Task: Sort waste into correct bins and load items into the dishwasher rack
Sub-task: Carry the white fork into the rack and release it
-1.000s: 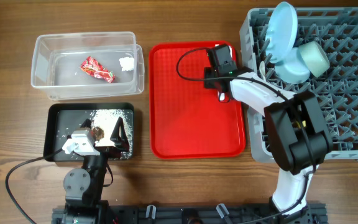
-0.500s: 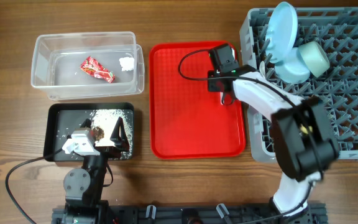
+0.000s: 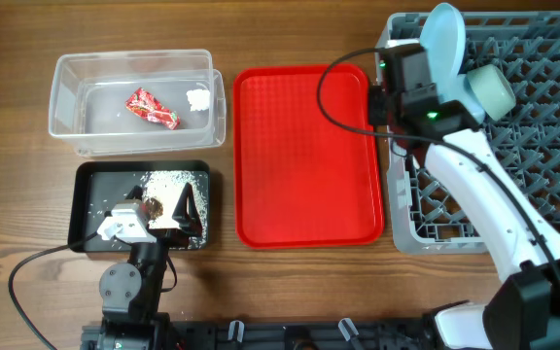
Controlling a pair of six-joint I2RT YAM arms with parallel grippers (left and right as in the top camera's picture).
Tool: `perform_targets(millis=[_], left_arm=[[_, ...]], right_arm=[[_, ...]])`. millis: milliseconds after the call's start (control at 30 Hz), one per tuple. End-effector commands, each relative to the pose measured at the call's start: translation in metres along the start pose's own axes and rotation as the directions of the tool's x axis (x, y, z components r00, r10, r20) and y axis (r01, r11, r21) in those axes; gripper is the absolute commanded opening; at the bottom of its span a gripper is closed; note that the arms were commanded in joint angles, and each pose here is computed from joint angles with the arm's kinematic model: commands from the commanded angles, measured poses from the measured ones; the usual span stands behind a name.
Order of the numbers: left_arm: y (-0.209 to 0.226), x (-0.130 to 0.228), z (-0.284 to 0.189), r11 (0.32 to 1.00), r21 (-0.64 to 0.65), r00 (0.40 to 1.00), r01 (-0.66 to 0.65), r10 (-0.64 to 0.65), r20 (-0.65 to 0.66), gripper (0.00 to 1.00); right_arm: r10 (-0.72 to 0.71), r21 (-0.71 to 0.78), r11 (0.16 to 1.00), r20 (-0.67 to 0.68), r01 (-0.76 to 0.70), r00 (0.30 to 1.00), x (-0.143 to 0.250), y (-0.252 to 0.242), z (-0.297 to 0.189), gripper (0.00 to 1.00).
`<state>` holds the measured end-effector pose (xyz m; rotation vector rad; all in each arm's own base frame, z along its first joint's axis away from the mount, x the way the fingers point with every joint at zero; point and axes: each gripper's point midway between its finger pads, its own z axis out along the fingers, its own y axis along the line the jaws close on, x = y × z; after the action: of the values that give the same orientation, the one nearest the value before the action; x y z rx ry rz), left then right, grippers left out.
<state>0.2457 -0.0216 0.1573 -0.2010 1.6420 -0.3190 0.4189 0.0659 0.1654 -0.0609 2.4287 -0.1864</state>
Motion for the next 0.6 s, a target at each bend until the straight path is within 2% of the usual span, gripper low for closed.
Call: perform_targets(millis=[0,133,167,200,233,267,367,467,567], left_arm=[[0.001,0.0,0.0,1.0,0.001,1.0,-0.013,0.013,0.0,1.0],[0.001,0.0,0.0,1.0,0.001,1.0,-0.013,0.013,0.0,1.0],[0.001,0.0,0.0,1.0,0.001,1.0,-0.013,0.013,0.0,1.0],[0.001,0.0,0.0,1.0,0.001,1.0,-0.013,0.013,0.0,1.0],[0.001,0.0,0.0,1.0,0.001,1.0,-0.013,0.013,0.001,1.0],[0.001,0.0,0.0,1.0,0.001,1.0,-0.013,0.013,0.0,1.0],[0.001,0.0,0.0,1.0,0.001,1.0,-0.013,0.013,0.0,1.0],[0.001,0.0,0.0,1.0,0.001,1.0,-0.013,0.013,0.0,1.0],[0.001,0.0,0.0,1.0,0.001,1.0,-0.013,0.013,0.0,1.0]], right_arm=[[-0.102,0.048,0.993,-0.064,0.105,0.993,0.012,-0.019,0.02,0.09],[-0.132,0.062,0.988,-0.156,0.143,0.979,0.033,-0.027,0.036,0.1],[-0.131,0.058,0.988,-0.16,0.142,0.978,0.034,-0.026,0.035,0.19],[-0.128,0.048,0.989,-0.157,0.137,0.979,0.034,-0.024,0.035,0.39],[-0.114,0.032,0.992,-0.145,0.12,0.983,0.031,-0.021,0.032,0.51],[-0.091,0.019,0.995,-0.13,0.094,0.987,0.028,-0.018,0.027,0.54],[-0.023,-0.068,0.998,-0.048,0.02,0.999,0.009,-0.008,-0.001,0.57],[0.002,-0.169,0.986,0.041,0.005,0.999,-0.01,0.001,-0.038,0.62],[0.037,-0.34,0.94,0.174,0.024,0.984,-0.029,0.015,-0.104,0.62]])
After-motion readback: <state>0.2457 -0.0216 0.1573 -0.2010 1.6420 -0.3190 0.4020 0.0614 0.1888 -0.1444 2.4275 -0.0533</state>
